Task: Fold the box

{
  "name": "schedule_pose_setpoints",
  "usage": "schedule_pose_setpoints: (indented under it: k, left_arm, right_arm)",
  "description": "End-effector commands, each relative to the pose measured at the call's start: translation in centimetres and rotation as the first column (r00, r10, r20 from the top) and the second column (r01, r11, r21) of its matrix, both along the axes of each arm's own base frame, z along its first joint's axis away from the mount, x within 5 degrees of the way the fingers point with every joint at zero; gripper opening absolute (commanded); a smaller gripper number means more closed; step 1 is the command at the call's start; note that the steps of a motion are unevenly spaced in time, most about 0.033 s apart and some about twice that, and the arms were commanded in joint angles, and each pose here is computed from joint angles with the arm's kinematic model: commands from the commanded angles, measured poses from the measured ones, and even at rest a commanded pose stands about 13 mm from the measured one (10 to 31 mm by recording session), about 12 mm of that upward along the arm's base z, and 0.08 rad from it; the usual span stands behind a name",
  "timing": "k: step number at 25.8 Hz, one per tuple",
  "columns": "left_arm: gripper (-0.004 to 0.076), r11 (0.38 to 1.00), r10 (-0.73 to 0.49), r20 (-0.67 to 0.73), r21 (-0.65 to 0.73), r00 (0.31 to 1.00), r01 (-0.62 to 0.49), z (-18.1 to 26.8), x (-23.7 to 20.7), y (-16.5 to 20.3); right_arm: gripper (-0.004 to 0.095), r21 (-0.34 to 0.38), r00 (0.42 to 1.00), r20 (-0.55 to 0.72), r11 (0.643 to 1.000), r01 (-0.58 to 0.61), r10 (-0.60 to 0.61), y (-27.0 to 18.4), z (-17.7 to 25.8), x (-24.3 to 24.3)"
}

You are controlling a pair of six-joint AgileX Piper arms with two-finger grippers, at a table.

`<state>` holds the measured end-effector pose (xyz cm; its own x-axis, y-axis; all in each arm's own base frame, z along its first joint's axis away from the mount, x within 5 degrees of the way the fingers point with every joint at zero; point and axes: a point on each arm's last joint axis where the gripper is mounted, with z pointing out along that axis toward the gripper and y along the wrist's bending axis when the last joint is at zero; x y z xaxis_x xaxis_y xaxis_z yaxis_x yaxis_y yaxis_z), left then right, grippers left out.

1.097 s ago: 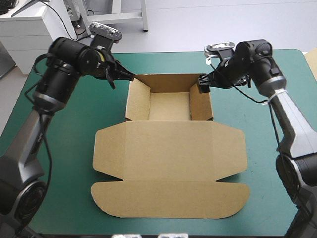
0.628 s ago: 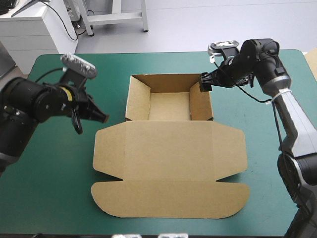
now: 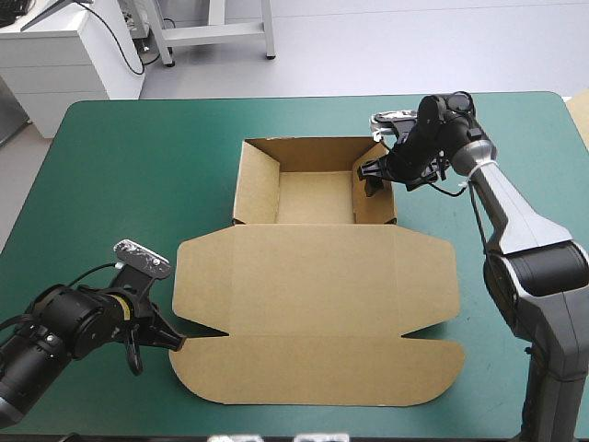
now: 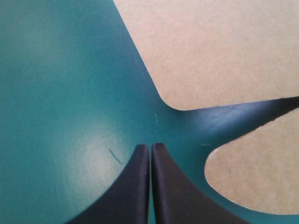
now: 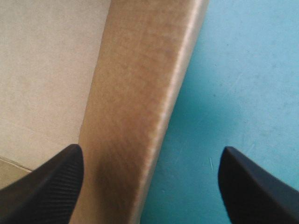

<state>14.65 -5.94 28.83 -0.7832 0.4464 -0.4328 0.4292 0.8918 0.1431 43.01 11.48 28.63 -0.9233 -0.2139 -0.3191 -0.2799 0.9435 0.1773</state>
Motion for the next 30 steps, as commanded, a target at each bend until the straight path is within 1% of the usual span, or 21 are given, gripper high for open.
schedule_pose_setpoints:
  k: [1, 2, 3, 4, 5, 7, 11, 12, 14, 17, 19, 20, 22, 26, 29, 30]
  left_arm:
    - [-0.0008, 0.998, 0.006, 0.097, -0.060, 0.995, 0.000, 1.3, 0.1, -0.2]
    - [-0.0008, 0.998, 0.005, 0.108, -0.066, 0.994, 0.002, 1.4, 0.2, -0.3]
    - [-0.0008, 0.998, 0.004, 0.112, -0.068, 0.994, 0.003, 1.4, 0.2, -0.3]
    - [-0.0008, 0.998, 0.004, 0.114, -0.069, 0.993, 0.004, 1.5, 0.2, -0.3]
    - [-0.0008, 0.998, 0.004, 0.115, -0.069, 0.993, 0.004, 1.5, 0.2, -0.3]
    - [-0.0008, 0.998, 0.004, 0.117, -0.070, 0.993, 0.005, 1.5, 0.2, -0.3]
    - [-0.0008, 0.998, 0.004, 0.117, -0.070, 0.993, 0.005, 1.5, 0.2, -0.3]
    - [-0.0008, 0.998, 0.003, 0.118, -0.069, 0.993, 0.005, 1.5, 0.2, -0.3]
    - [-0.0008, 0.998, 0.004, 0.116, -0.068, 0.993, 0.004, 1.5, 0.2, -0.3]
    - [-0.0008, 0.998, 0.004, 0.109, -0.064, 0.994, 0.003, 1.4, 0.2, -0.2]
    - [-0.0008, 0.998, 0.005, 0.107, -0.065, 0.994, 0.002, 1.4, 0.1, -0.2]
    - [-0.0008, 0.998, 0.005, 0.105, -0.068, 0.994, 0.002, 1.4, 0.1, -0.3]
    - [-0.0008, 0.998, 0.004, 0.110, -0.066, 0.994, 0.003, 1.4, 0.2, -0.3]
    - [-0.0008, 0.999, 0.004, 0.107, -0.049, 0.994, 0.002, 1.4, 0.1, -0.1]
    - [-0.0008, 0.999, 0.005, 0.104, -0.054, 0.995, 0.001, 1.4, 0.1, -0.2]
    - [-0.0008, 0.998, 0.005, 0.103, -0.061, 0.995, 0.001, 1.4, 0.1, -0.2]
  right_arm:
    - [0.0458, 0.031, 0.996, 0.087, 1.000, -0.003, 0.000, -0.1, 2.5, -0.2]
    - [0.0371, 0.034, 0.997, 0.081, 0.999, -0.003, 0.000, -0.1, 2.3, -0.1]
    - [0.0264, 0.033, 0.997, 0.079, 0.999, -0.004, 0.001, -0.1, 2.2, -0.1]
    - [0.0190, 0.030, 0.997, 0.080, 1.000, -0.008, 0.005, -0.1, 2.1, -0.1]
    - [0.0091, 0.029, 0.996, 0.089, 1.000, -0.007, 0.005, -0.1, 2.2, 0.0]
    - [-0.0014, 0.030, 0.996, 0.093, 1.000, -0.007, 0.004, -0.1, 2.2, 0.0]
    - [-0.0019, 0.027, 0.995, 0.101, 1.000, -0.010, 0.007, -0.1, 2.2, 0.1]
    - [-0.0020, 0.018, 0.994, 0.109, 1.000, -0.018, 0.016, -0.1, 2.2, 0.1]
    - [-0.0019, -0.027, 0.990, 0.133, 0.999, -0.037, 0.040, -0.4, 2.4, 0.2]
    - [-0.0020, -0.152, 0.981, 0.184, 0.988, -0.032, 0.060, -1.5, 3.4, 0.6]
    - [-0.0021, -0.241, 0.975, 0.212, 0.970, -0.011, 0.064, -2.8, 4.3, 0.8]
    - [-0.0021, -0.297, 0.970, 0.233, 0.955, 0.004, 0.068, -4.2, 5.2, 1.0]
    - [-0.0021, -0.312, 0.965, 0.258, 0.949, 0.040, 0.044, -6.0, 6.1, 1.3]
    - [-0.0021, -0.306, 0.952, 0.298, 0.938, 0.160, -0.066, -11.4, 7.3, 1.7]
    - [-0.0021, -0.313, 0.941, 0.303, 0.916, 0.250, -0.153, -15.9, 7.4, 1.5]
    - [-0.0021, -0.327, 0.934, 0.301, 0.899, 0.292, -0.194, -19.1, 7.4, 1.0]
